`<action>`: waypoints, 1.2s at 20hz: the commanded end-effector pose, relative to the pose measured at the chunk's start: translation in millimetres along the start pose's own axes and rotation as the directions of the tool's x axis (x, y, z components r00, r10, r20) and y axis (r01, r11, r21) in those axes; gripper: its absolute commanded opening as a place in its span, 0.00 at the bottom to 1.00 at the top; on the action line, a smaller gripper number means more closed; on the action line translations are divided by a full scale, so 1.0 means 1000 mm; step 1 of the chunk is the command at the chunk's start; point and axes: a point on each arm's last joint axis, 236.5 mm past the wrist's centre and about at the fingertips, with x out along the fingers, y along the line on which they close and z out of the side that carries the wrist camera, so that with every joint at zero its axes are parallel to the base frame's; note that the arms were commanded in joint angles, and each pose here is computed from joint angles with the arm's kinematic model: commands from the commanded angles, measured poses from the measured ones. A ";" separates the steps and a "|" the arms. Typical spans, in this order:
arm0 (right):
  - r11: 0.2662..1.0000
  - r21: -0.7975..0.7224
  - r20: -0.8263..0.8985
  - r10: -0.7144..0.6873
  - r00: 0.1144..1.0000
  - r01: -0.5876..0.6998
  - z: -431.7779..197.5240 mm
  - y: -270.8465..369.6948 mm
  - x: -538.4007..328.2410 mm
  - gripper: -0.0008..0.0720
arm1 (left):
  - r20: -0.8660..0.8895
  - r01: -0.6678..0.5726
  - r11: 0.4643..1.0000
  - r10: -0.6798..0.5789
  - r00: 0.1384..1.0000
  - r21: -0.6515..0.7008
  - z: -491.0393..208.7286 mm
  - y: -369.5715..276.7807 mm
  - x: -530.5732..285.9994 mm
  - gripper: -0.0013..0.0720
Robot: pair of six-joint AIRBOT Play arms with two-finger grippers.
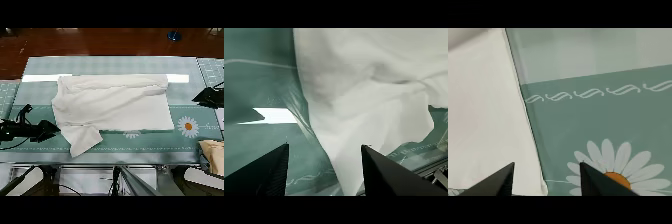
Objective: Fold the shirts.
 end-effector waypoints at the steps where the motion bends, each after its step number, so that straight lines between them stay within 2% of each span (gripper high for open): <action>1: 1.000 0.000 -0.036 0.015 0.999 -0.015 -0.009 0.004 -0.001 0.69 | -0.040 -0.014 1.000 0.014 0.999 0.013 0.001 0.001 0.021 0.75; 4: 1.000 0.008 -0.049 0.021 0.999 -0.021 -0.012 0.005 -0.001 0.69 | -0.088 -0.035 0.998 0.040 0.995 0.054 -0.001 -0.004 0.049 0.73; 5: 1.000 0.010 -0.054 0.024 0.998 -0.023 -0.013 0.006 -0.001 0.69 | -0.067 -0.056 0.997 0.059 0.996 0.048 0.006 -0.004 0.058 0.65; 6: 1.000 0.010 -0.064 0.027 0.998 -0.026 -0.016 0.007 -0.001 0.69 | -0.037 -0.080 0.996 0.081 0.996 0.042 0.015 -0.001 0.065 0.43; 7: 0.999 0.011 -0.080 0.033 0.996 -0.033 -0.019 0.008 -0.001 0.69 | -0.024 -0.092 0.995 0.093 0.995 0.046 0.019 -0.001 0.071 0.12; 8: 0.999 0.010 -0.101 0.040 0.994 -0.039 -0.025 0.010 -0.003 0.69 | -0.035 -0.094 0.993 0.097 0.995 0.074 0.016 -0.001 0.073 0.05; 10: 1.000 -0.001 -0.093 0.005 0.996 -0.005 -0.026 0.006 -0.009 0.68 | -0.054 -0.101 0.991 0.106 0.993 0.087 0.011 0.002 0.070 0.05; 13: 0.987 0.034 -0.096 -0.153 0.984 0.157 -0.035 -0.024 -0.022 0.68 | -0.096 -0.069 0.994 0.078 0.992 0.087 0.002 0.003 0.064 0.05; 14: 0.984 0.059 -0.104 -0.158 0.982 0.165 -0.041 -0.030 -0.022 0.69 | -0.100 -0.064 0.994 0.073 0.992 0.085 0.001 0.003 0.062 0.05; 15: 0.986 0.108 -0.126 -0.113 0.986 0.126 -0.054 -0.031 -0.015 0.69 | -0.103 -0.054 0.994 0.064 0.993 0.092 0.001 0.004 0.060 0.05; 16: 0.985 0.163 -0.148 -0.041 0.988 0.065 -0.068 -0.028 -0.003 0.76 | -0.100 -0.053 0.995 0.062 0.993 0.089 0.001 0.006 0.059 0.05; 19: 0.965 0.228 -0.143 0.165 0.976 -0.130 -0.092 -0.004 0.031 0.76 | -0.094 -0.055 0.995 0.063 0.994 0.084 0.003 0.007 0.058 0.05; 24: 0.942 0.293 -0.113 0.202 0.973 -0.162 -0.107 -0.002 0.067 0.76 | -0.094 -0.054 0.994 0.063 0.994 0.091 0.003 0.007 0.058 0.05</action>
